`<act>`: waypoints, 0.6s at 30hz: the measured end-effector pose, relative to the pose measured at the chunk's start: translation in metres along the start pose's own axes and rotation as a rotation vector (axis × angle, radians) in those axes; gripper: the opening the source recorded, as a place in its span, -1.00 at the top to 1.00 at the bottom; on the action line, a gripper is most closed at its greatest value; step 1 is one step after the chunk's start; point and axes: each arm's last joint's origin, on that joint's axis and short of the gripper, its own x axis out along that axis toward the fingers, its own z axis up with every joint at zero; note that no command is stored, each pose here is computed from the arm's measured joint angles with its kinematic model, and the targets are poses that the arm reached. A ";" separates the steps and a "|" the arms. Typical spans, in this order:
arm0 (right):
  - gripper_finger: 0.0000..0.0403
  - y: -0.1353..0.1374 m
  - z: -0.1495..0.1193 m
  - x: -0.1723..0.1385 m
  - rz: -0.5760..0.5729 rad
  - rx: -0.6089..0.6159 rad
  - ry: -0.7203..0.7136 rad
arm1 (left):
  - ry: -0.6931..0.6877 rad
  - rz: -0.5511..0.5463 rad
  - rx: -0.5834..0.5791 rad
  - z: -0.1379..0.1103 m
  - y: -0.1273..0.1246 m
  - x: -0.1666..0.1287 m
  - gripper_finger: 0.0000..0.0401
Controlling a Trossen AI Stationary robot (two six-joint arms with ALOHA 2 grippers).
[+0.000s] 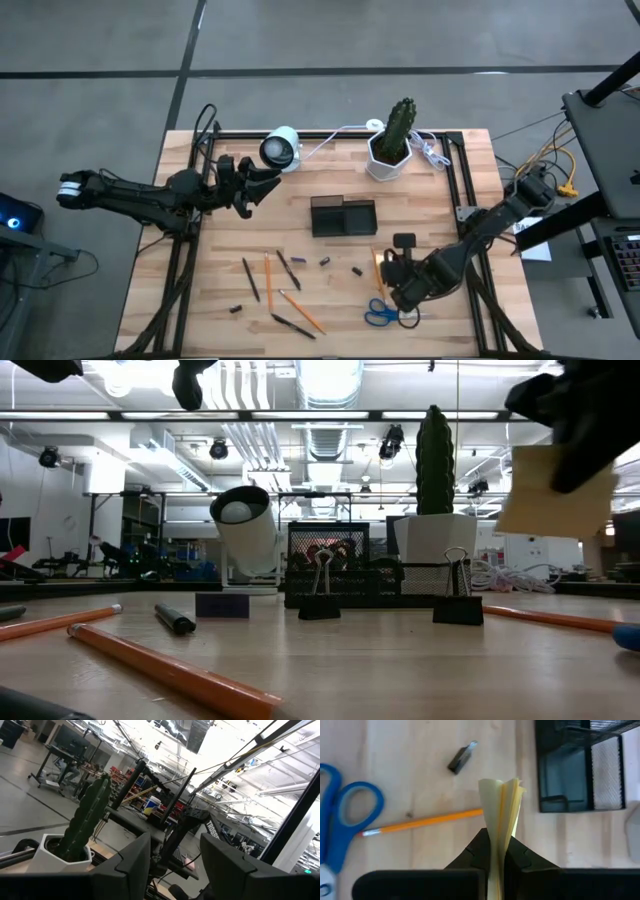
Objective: Pick and place office supplies into organizer
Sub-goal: Put the yellow sticky notes into the black desk organizer
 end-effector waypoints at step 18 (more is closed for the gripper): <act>0.96 -0.039 0.026 0.021 -0.082 -0.066 -0.026 | 0.000 0.000 -0.001 0.000 0.000 0.000 0.21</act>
